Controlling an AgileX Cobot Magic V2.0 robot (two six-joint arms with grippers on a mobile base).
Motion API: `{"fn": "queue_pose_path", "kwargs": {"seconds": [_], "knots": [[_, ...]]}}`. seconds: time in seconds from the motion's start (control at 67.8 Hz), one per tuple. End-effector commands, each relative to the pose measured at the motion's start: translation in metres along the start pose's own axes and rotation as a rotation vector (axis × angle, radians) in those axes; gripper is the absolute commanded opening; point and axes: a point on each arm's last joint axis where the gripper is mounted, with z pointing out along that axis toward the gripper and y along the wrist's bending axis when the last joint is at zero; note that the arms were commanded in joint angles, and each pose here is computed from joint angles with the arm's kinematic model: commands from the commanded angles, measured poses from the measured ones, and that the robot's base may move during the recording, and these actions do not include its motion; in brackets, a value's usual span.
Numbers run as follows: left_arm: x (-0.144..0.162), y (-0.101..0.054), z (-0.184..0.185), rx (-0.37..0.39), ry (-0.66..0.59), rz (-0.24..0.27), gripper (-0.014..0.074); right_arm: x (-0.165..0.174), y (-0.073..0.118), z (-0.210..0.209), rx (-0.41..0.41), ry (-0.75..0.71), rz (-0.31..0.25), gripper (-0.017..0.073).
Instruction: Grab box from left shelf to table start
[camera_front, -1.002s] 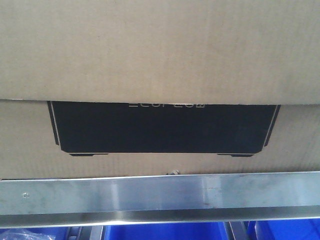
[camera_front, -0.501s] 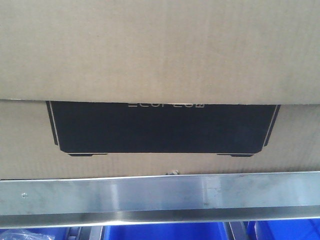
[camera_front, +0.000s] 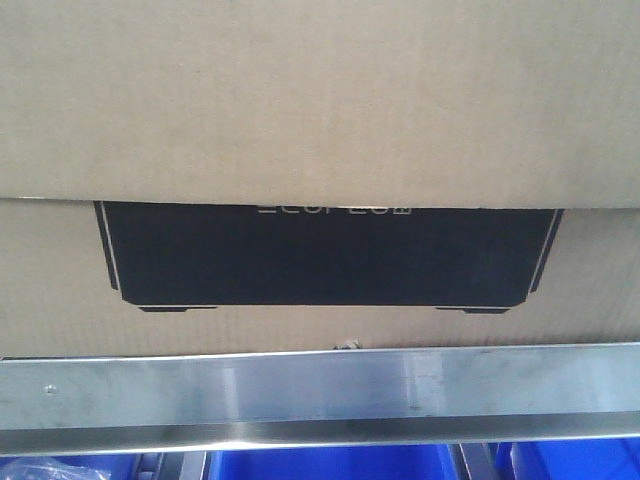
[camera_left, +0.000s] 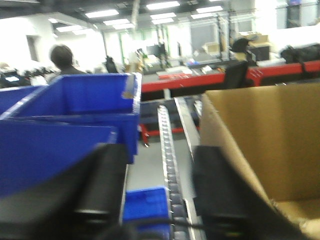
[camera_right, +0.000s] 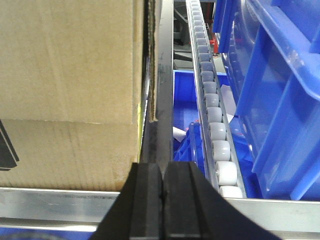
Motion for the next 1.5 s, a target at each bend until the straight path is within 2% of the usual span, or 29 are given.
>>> {"fn": "queue_pose_path", "kwargs": {"seconds": [0.0,0.177,0.295,0.457,0.634,0.752,0.826,1.032,1.12,1.238,1.342,1.386,1.489], "knots": [[-0.018,-0.001,0.018,0.04,-0.033,-0.023,0.0452,-0.009,0.0,-0.001,0.004,-0.102,-0.009,0.0067],[-0.04,-0.008,0.048,0.131,0.071,-0.176,0.0455,-0.009,0.0,-0.001,0.004,-0.102,-0.009,0.0067],[-0.058,-0.016,0.071,0.209,0.182,-0.269,0.0455,-0.009,0.0,-0.001,0.004,-0.102,-0.009,0.0067],[-0.074,-0.032,0.109,0.291,0.334,-0.302,0.0455,-0.009,0.0,-0.001,0.004,-0.102,-0.009,0.0067],[-0.073,-0.044,0.149,0.307,0.459,-0.346,0.0453,-0.009,0.0,-0.001,0.004,-0.102,-0.009,0.0067],[-0.06,-0.051,0.173,0.303,0.554,-0.342,0.0453,-0.009,0.0,-0.001,0.004,-0.103,-0.009,0.0067],[-0.054,-0.05,0.185,0.284,0.607,-0.334,0.0452,-0.01,0.0,-0.001,0.004,-0.108,-0.009,0.0067],[-0.051,-0.026,0.214,0.172,0.709,-0.354,0.0443,-0.011,0.0,-0.001,0.003,-0.119,-0.009,0.0067],[-0.051,-0.022,0.222,0.161,0.75,-0.352,0.0442,-0.011,0.0,-0.001,0.003,-0.119,-0.009,0.0067],[-0.046,-0.025,0.233,0.171,0.797,-0.329,0.0442,-0.011,0.0,-0.001,0.003,-0.119,-0.009,0.0067],[-0.037,-0.035,0.239,0.223,0.834,-0.263,0.0442,-0.012,0.0,-0.001,0.003,-0.132,-0.01,0.0067],[-0.033,-0.039,0.241,0.237,0.851,-0.252,0.0442,-0.013,0.0,-0.001,0.002,-0.147,-0.007,0.0067],[-0.026,-0.043,0.243,0.237,0.894,-0.204,0.0442,-0.019,0.001,-0.002,-0.005,-0.208,0.028,0.0067]]}}
